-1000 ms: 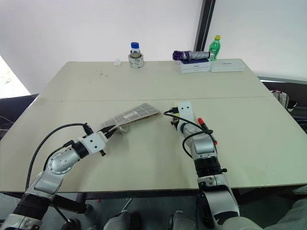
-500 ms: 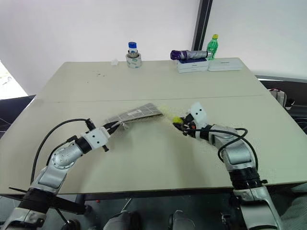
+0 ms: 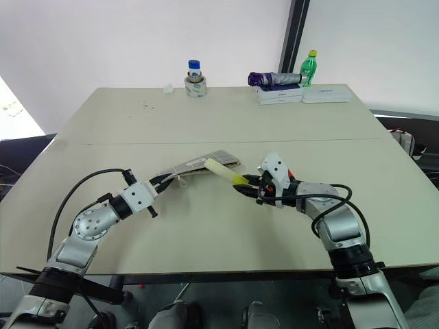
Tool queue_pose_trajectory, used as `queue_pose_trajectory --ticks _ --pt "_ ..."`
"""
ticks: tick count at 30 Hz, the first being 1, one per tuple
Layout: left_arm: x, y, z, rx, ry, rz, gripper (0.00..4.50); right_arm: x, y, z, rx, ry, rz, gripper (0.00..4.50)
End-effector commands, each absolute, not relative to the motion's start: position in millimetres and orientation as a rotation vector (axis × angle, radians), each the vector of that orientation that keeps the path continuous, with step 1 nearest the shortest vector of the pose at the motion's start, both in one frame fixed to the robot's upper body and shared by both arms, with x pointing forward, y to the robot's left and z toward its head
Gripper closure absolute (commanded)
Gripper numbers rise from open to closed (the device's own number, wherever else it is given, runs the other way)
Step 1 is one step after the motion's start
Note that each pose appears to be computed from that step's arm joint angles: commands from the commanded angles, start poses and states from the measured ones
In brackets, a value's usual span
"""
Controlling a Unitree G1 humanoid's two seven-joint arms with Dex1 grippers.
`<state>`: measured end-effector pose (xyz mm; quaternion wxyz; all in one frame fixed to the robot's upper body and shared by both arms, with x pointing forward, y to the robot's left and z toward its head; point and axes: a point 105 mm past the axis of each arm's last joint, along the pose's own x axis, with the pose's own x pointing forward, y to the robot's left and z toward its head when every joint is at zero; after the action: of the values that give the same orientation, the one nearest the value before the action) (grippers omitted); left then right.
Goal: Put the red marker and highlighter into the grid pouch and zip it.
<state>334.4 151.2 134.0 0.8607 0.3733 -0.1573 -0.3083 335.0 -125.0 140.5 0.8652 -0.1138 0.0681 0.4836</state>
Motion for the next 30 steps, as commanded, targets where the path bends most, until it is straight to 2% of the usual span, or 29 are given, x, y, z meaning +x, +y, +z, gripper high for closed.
queue_pose_trajectory --ticks 1,12,18,30 --pt "333 151 144 0.792 -0.375 -0.642 4.5 337 -128 148 -0.291 0.088 0.999 3.62" --pt "336 152 143 0.797 -0.37 -0.637 4.5 336 -130 151 -0.256 0.074 1.004 3.62" --pt "335 151 144 0.798 -0.378 -0.64 4.5 335 -130 140 -0.274 0.107 1.004 3.62" --pt "328 144 147 0.852 -0.413 -0.684 4.5 351 -134 135 -0.364 0.128 0.931 3.62"
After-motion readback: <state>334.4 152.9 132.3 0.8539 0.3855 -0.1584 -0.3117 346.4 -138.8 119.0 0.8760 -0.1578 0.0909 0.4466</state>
